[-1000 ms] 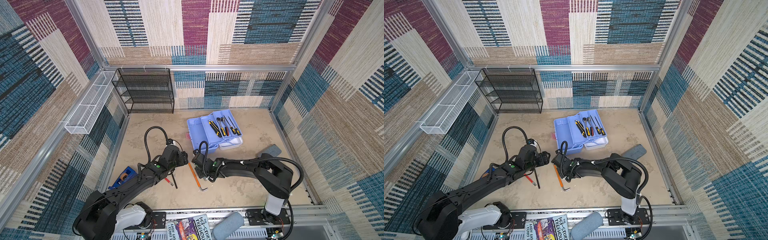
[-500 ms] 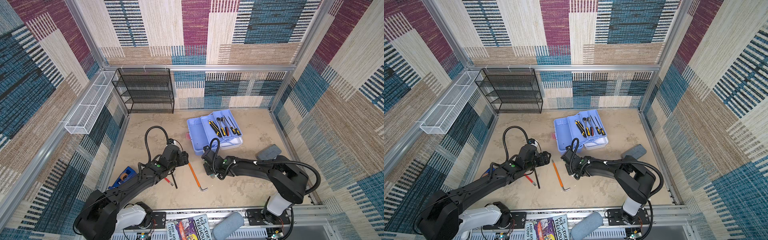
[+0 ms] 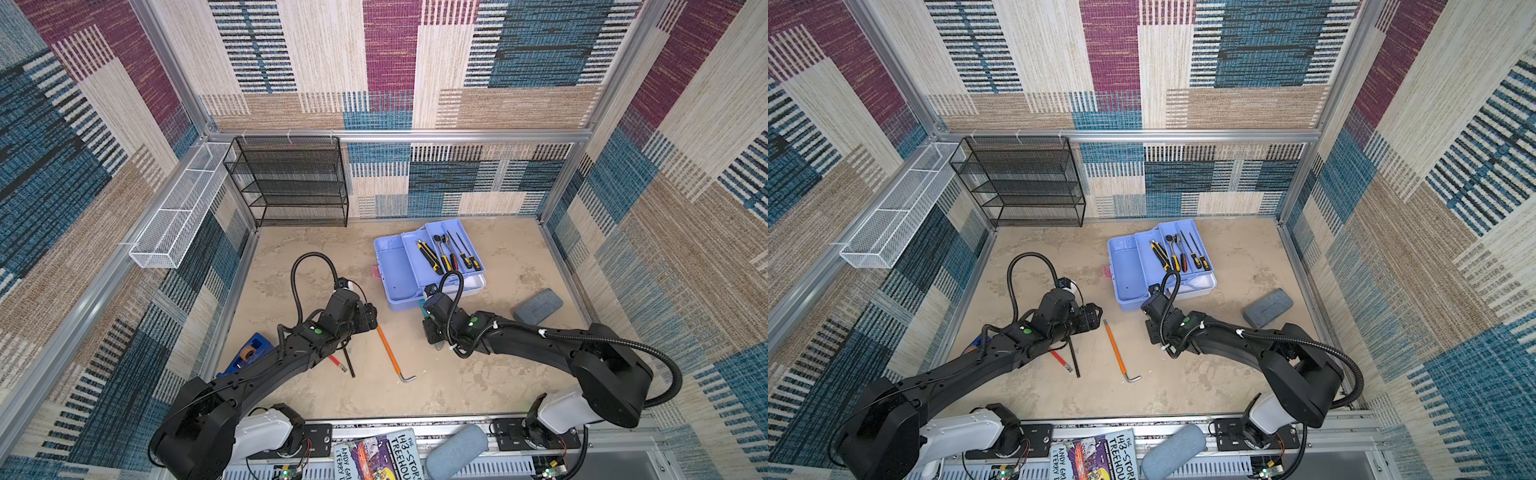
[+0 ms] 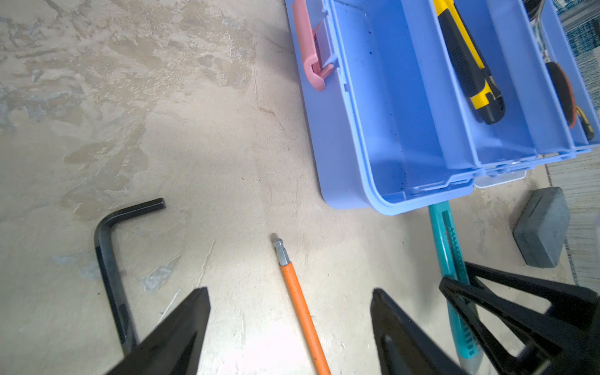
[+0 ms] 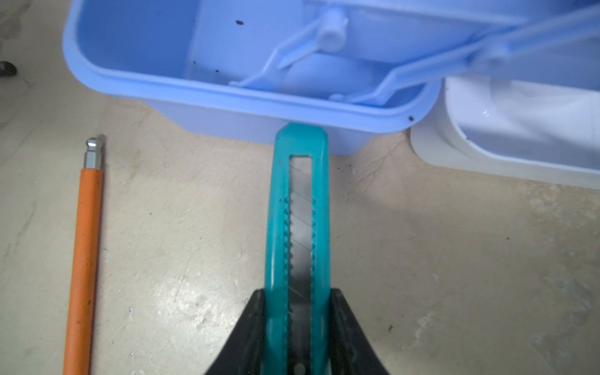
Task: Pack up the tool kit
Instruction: 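Grasp the teal utility knife with the right gripper and lift it, then carry the teal knife over the tray and lower it with the right gripper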
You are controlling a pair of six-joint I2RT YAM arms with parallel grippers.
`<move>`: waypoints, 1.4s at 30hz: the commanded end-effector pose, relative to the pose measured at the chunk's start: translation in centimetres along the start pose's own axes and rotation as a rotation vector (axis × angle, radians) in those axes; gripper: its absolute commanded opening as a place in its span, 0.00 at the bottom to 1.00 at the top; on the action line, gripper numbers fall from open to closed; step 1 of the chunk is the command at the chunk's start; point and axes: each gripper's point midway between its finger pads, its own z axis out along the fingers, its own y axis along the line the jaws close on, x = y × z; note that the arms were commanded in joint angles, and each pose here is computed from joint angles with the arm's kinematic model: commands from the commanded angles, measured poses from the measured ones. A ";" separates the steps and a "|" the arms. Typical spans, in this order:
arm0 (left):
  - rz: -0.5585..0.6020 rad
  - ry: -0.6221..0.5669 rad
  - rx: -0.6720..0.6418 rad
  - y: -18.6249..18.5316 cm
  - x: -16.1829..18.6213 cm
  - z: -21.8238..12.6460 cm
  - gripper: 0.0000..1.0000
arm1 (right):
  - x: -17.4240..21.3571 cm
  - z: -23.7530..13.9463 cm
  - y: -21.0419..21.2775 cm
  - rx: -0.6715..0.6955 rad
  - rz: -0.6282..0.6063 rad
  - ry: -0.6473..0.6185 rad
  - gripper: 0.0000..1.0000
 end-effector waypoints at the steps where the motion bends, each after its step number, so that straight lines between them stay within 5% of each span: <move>1: 0.005 -0.017 0.013 -0.4 -0.5 0.0 0.81 | -2.2 -0.6 1.4 -0.064 0.009 -0.062 0.27; 13: 0.006 -0.019 0.010 -0.4 -0.6 0.0 0.81 | -7.1 -3.5 3.7 -0.161 0.009 -0.161 0.26; 22: 0.007 -0.018 0.010 -0.4 -0.6 -0.1 0.81 | -6.1 -3.0 3.1 -0.129 0.004 -0.122 0.25; 30: 0.011 -0.020 0.010 -0.5 -0.7 -0.1 0.81 | -9.5 -4.7 3.0 -0.119 0.008 -0.206 0.26; 42: 0.004 -0.016 0.019 -0.6 -0.6 0.1 0.81 | -16.5 -3.7 -3.9 0.041 0.106 -0.277 0.27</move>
